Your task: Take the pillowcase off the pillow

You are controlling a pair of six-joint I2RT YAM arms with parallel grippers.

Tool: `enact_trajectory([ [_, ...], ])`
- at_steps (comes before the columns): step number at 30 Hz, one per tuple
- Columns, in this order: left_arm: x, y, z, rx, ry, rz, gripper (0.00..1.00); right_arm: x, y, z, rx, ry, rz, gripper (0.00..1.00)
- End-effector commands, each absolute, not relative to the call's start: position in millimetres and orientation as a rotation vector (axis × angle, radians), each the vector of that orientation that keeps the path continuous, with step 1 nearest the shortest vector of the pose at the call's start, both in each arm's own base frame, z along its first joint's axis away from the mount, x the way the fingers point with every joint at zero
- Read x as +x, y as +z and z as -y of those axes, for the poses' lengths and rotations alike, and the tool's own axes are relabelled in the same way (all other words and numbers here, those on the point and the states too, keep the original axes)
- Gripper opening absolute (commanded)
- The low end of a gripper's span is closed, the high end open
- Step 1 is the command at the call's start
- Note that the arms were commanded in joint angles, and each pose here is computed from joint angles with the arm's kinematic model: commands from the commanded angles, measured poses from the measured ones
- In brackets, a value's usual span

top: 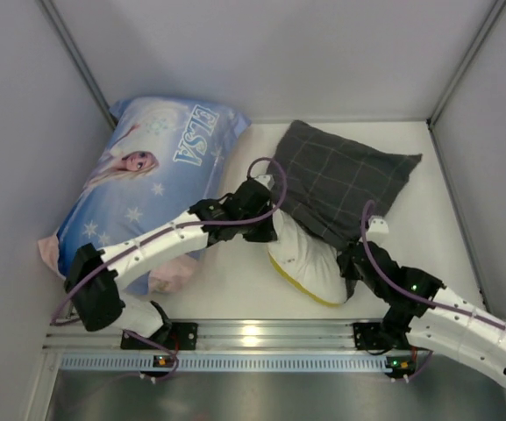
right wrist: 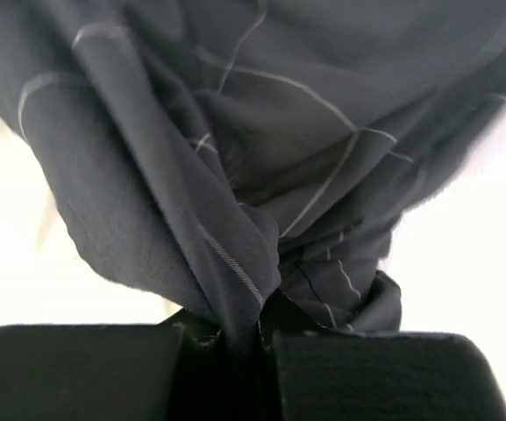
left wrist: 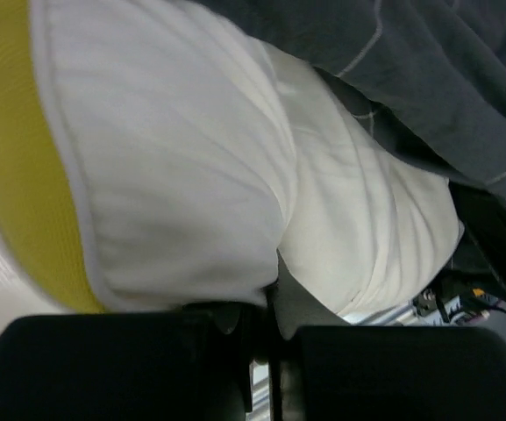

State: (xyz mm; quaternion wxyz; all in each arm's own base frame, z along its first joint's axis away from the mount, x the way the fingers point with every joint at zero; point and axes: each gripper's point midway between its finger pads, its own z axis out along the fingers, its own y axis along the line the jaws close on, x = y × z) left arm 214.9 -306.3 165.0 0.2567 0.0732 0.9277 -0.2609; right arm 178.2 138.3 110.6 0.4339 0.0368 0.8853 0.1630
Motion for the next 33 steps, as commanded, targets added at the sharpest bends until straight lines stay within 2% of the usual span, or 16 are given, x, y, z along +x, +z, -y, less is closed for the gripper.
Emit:
enact_trajectory([
  [1,257,210,330,0.219,-0.747,-2.349,0.00,162,100,-145,0.116,0.472,-2.278,0.00],
  [5,266,215,292,0.124,-0.633,-2.320,0.01,156,100,-154,0.097,0.524,-2.295,0.00],
  [6,271,209,271,0.073,-0.561,-2.341,0.31,153,100,-158,0.081,0.549,-2.297,0.00],
  [8,266,215,250,0.037,-0.528,-2.334,0.66,152,103,-171,0.053,0.618,-2.292,0.00],
  [9,260,209,239,0.030,-0.494,-2.355,0.95,151,104,-176,0.041,0.637,-2.294,0.00],
  [10,253,220,235,0.025,-0.538,-2.328,0.99,150,105,-181,0.028,0.649,-2.294,0.00],
  [18,173,239,253,0.042,-0.989,-2.311,0.99,159,121,-210,-0.038,0.679,-2.272,0.00],
  [22,136,213,290,0.022,-1.302,-2.311,0.99,164,139,-220,-0.042,0.724,-2.232,0.00],
  [25,123,167,309,0.034,-1.268,-2.402,0.99,167,144,-225,-0.043,0.729,-2.225,0.00],
  [33,123,126,335,0.037,-1.202,-2.465,0.99,161,156,-226,-0.056,0.758,-2.210,0.00],
])
